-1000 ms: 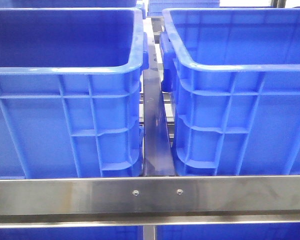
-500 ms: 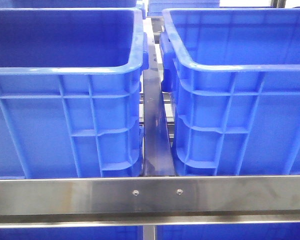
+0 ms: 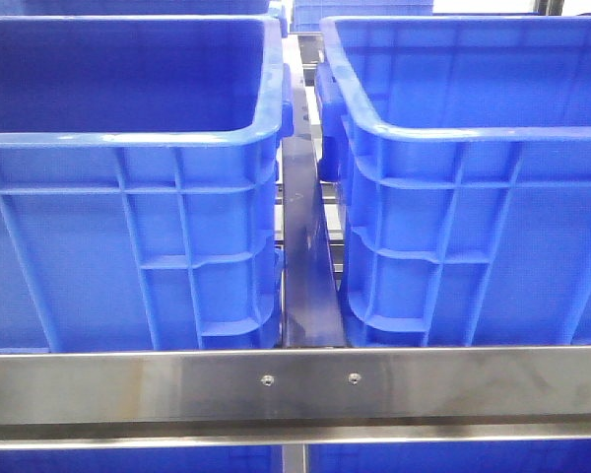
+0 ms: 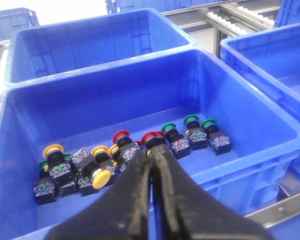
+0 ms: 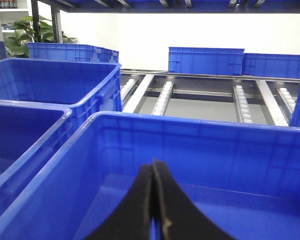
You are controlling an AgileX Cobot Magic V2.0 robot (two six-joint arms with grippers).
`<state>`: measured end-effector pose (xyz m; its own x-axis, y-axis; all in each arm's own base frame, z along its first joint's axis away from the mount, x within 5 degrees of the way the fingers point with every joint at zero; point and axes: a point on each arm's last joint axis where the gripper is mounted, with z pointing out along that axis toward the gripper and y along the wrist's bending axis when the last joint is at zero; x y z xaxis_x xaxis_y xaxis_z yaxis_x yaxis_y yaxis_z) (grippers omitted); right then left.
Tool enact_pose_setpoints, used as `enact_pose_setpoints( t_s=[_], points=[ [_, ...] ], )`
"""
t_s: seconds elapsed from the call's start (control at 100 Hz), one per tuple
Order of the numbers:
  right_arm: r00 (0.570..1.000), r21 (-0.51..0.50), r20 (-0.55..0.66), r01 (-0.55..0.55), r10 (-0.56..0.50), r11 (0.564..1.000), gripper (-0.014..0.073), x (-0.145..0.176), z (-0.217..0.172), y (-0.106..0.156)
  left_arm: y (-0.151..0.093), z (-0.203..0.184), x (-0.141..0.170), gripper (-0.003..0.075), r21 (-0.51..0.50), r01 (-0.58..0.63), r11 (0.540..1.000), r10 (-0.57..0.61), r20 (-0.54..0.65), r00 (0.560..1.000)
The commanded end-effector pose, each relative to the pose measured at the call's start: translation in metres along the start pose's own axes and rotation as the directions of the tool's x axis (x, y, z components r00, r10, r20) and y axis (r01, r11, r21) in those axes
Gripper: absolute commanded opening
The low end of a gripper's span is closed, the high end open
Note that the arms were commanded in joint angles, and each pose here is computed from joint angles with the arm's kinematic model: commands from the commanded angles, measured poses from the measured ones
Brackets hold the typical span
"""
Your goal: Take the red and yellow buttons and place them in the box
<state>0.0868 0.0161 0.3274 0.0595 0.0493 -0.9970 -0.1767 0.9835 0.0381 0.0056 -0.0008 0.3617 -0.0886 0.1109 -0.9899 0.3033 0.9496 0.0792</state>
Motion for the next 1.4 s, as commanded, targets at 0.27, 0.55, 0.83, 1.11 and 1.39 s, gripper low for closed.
enact_pose_setpoints(
  t_s=[0.27,0.55,0.83,1.11,1.39],
  points=[
    [1.000,0.018,0.030,0.005,-0.006,1.000,-0.0067,-0.009,0.000,-0.001,0.001,0.000,-0.015,0.0328,-0.002,0.013,1.000,-0.012,0.097,0.995],
    [1.000,0.018,0.030,0.005,-0.006,1.000,-0.0067,-0.009,0.000,-0.001,0.002,0.012,-0.017,0.0430,-0.014,-0.005,1.000,0.005,0.050,0.999],
    [1.000,0.019,0.031,0.005,-0.006,1.000,-0.0067,-0.009,0.000,-0.001,0.005,0.084,-0.050,0.0429,-0.010,-0.029,1.000,0.027,-0.153,0.988],
    [1.000,0.018,0.031,0.005,-0.006,1.000,-0.0067,-0.009,0.000,-0.001,0.018,0.172,-0.076,0.0429,-0.140,0.020,0.990,-0.075,-0.398,0.914],
    [1.000,0.018,0.031,0.004,-0.005,1.000,-0.0067,-0.009,0.000,-0.001,0.017,0.247,-0.058,0.0430,-0.208,0.096,0.973,-0.193,-0.521,0.831]
  ],
)
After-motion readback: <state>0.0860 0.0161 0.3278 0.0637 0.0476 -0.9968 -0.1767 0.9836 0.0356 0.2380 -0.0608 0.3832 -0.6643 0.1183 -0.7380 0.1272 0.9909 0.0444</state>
